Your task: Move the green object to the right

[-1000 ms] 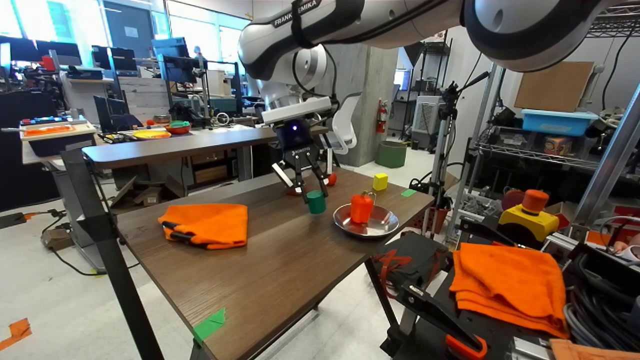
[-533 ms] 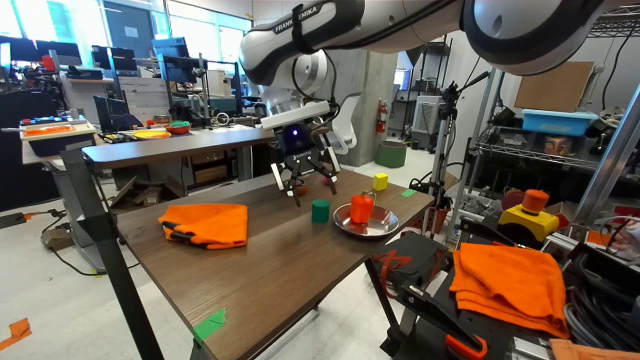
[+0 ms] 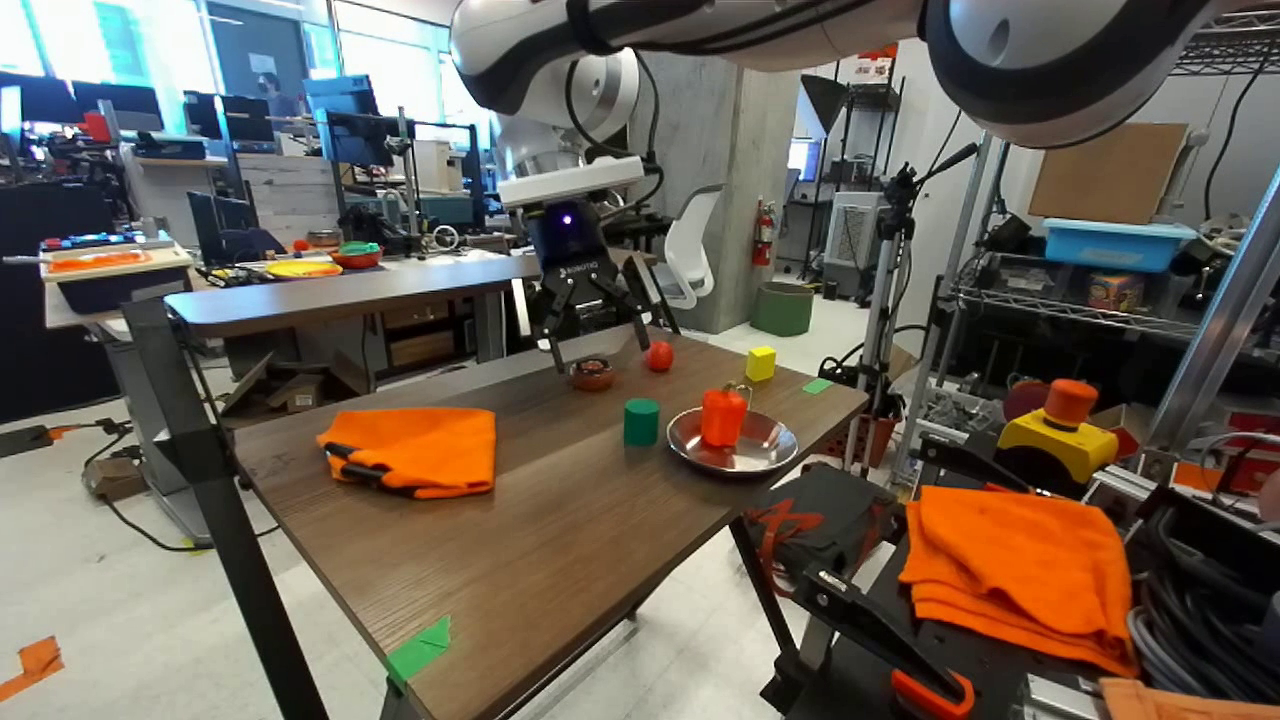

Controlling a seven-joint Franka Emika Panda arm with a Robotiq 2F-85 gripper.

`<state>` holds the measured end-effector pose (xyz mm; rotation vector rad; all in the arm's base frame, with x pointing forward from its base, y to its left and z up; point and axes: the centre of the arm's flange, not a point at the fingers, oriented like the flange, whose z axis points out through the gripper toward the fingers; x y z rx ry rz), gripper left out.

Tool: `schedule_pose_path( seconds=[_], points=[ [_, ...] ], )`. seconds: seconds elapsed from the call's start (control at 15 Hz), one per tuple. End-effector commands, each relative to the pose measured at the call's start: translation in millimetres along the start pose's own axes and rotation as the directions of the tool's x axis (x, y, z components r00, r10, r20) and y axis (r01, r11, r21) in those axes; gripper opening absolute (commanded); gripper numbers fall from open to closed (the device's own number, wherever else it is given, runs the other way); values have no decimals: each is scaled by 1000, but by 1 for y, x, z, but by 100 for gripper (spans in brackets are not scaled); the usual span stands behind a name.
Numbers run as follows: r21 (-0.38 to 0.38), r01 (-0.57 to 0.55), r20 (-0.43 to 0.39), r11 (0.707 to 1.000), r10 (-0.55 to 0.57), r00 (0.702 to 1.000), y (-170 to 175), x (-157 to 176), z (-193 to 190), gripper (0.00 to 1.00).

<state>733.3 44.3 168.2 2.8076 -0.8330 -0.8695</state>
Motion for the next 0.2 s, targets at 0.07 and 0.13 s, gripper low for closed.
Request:
schedule_pose_path(
  seconds=[0.07,0.13],
  points=[
    [-2,3,0,1000,-3,1000,-1,-1,-1,100],
    [-3,2,0,1000,-2,1000,0,-1,0,100]
  ],
)
